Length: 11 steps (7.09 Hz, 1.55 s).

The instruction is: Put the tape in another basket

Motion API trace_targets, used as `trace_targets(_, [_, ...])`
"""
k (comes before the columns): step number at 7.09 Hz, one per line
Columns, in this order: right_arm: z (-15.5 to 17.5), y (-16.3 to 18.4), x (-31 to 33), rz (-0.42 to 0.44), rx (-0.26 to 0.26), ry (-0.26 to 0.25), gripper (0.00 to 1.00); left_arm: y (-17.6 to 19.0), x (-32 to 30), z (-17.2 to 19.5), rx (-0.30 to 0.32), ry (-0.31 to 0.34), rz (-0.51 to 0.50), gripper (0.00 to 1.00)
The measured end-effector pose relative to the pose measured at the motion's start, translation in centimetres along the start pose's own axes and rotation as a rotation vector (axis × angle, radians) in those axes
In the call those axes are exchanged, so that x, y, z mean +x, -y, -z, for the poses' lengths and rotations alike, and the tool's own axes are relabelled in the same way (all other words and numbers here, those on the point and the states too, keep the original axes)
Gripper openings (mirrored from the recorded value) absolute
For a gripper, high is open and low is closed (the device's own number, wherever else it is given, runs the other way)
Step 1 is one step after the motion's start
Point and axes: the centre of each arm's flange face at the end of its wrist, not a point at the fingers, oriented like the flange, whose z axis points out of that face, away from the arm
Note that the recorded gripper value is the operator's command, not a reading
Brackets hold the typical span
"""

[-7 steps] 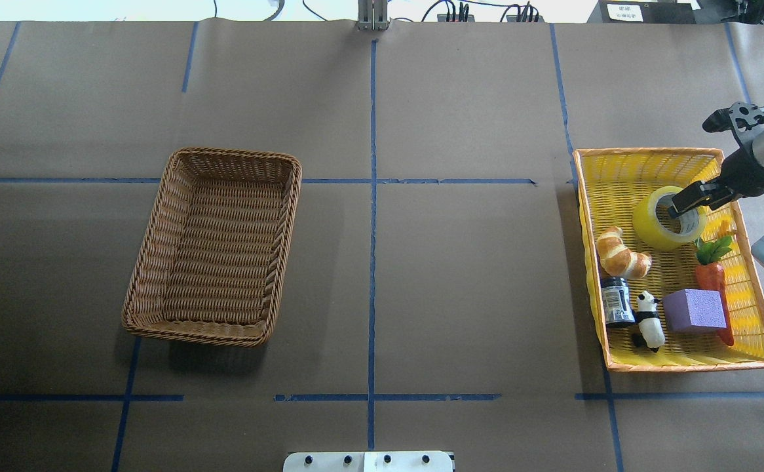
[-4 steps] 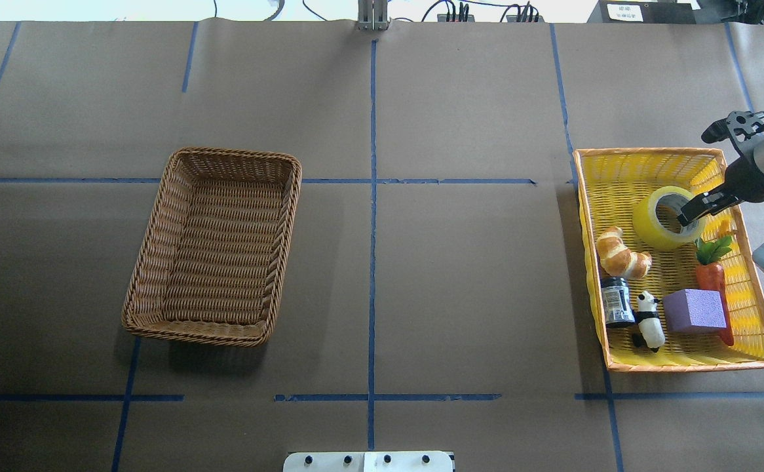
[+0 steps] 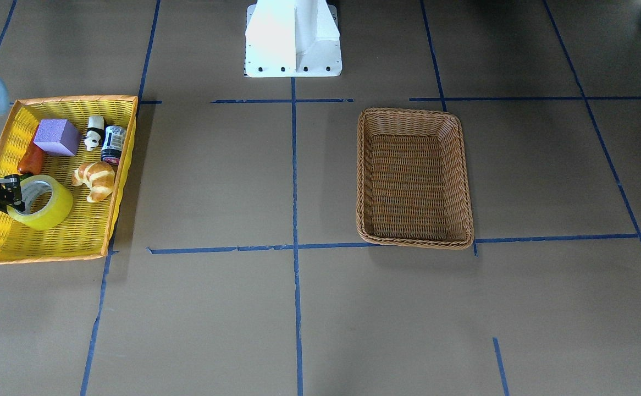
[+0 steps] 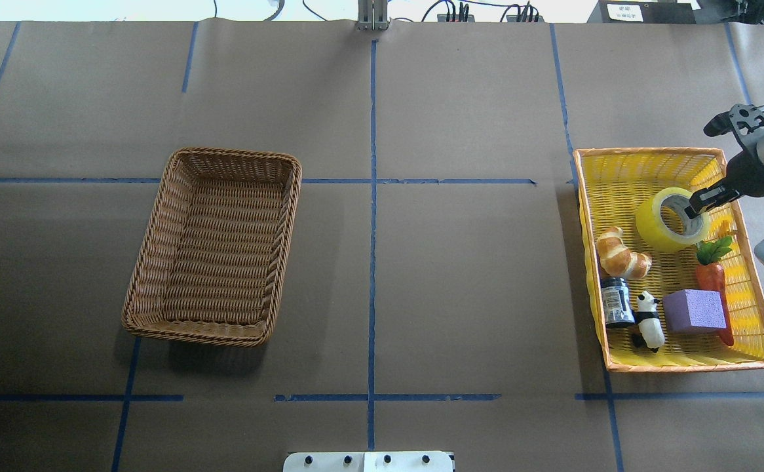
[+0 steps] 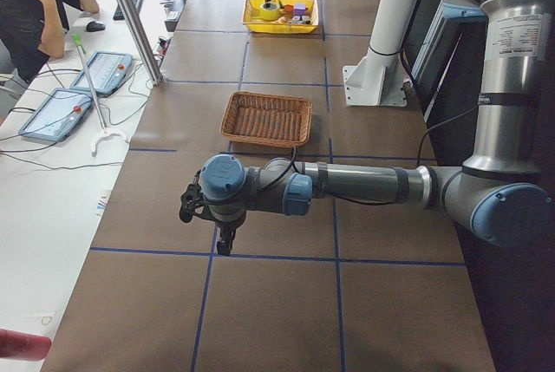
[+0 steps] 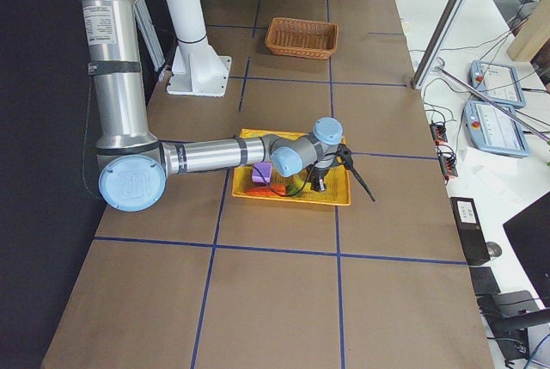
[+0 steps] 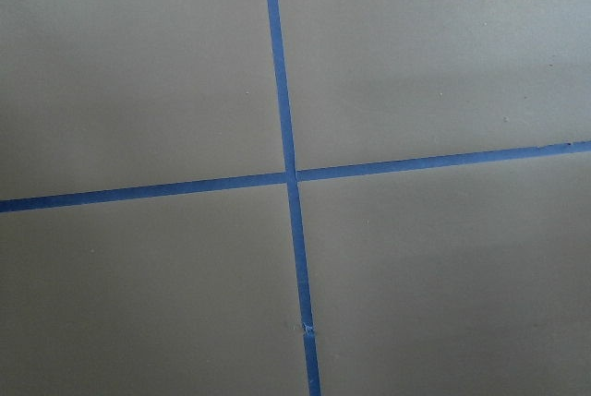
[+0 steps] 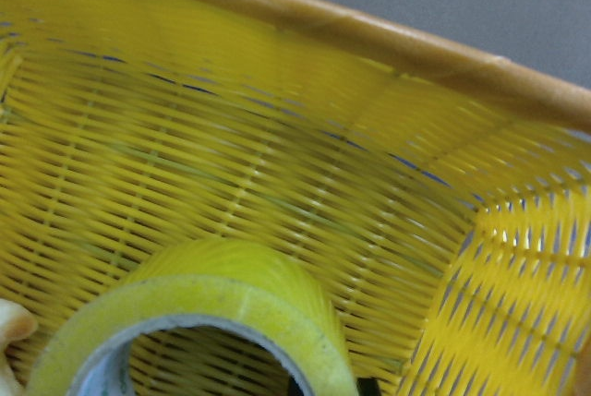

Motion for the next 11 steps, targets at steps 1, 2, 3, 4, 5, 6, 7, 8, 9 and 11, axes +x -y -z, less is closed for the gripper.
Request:
trace_targets(1, [1.8, 0.4, -0.9, -0.047, 0.021, 0.045, 0.00, 0.1, 0.6, 0.4, 0.009, -0.012, -0.006, 1.00])
trace_targets(2, [4.5, 1.1, -3.1, -0.119, 0.058, 0.093, 0.00, 0.4, 1.9, 1.1, 0.023, -0.051, 0.020, 1.00])
trace_targets(3, [7.6, 1.6, -6.2, -0.201, 0.100, 0.138, 0.00, 1.0, 4.3, 2.2, 0.039, -0.095, 0.078, 1.00])
trace_targets(4, [10.8, 1.5, -10.2, -0.295, 0.133, 0.191, 0.00, 1.6, 8.6, 3.6, 0.055, -0.127, 0.122, 1.00])
trace_targets(5, [13.2, 0.7, -14.6, -0.373, 0.155, 0.259, 0.00, 1.8, 14.2, 4.7, 0.058, -0.156, 0.136, 1.00])
trace_targets(6, [15.1, -0.4, -18.4, -0.447, 0.183, 0.359, 0.00, 2.0, 21.6, 5.6, 0.047, -0.193, 0.153, 1.00])
trace_targets(7, [16.7, -1.5, -20.7, -0.510, 0.211, 0.479, 0.00, 2.7, 28.9, 6.8, 0.037, -0.240, 0.196, 1.00])
trace_targets(8, [18.0, -2.8, -22.5, -0.556, 0.220, 0.607, 0.00, 3.2, 36.7, 8.1, 0.020, -0.302, 0.239, 1.00])
trace_targets(9, [18.5, -4.1, -24.1, -0.569, 0.211, 0.717, 0.00, 2.6, 43.5, 8.9, -0.006, -0.377, 0.256, 1.00])
trace_targets(11, [18.5, -6.8, -27.2, -0.534, 0.165, 0.916, 0.00, -0.7, 54.1, 8.7, -0.022, -0.583, 0.315, 1.00])
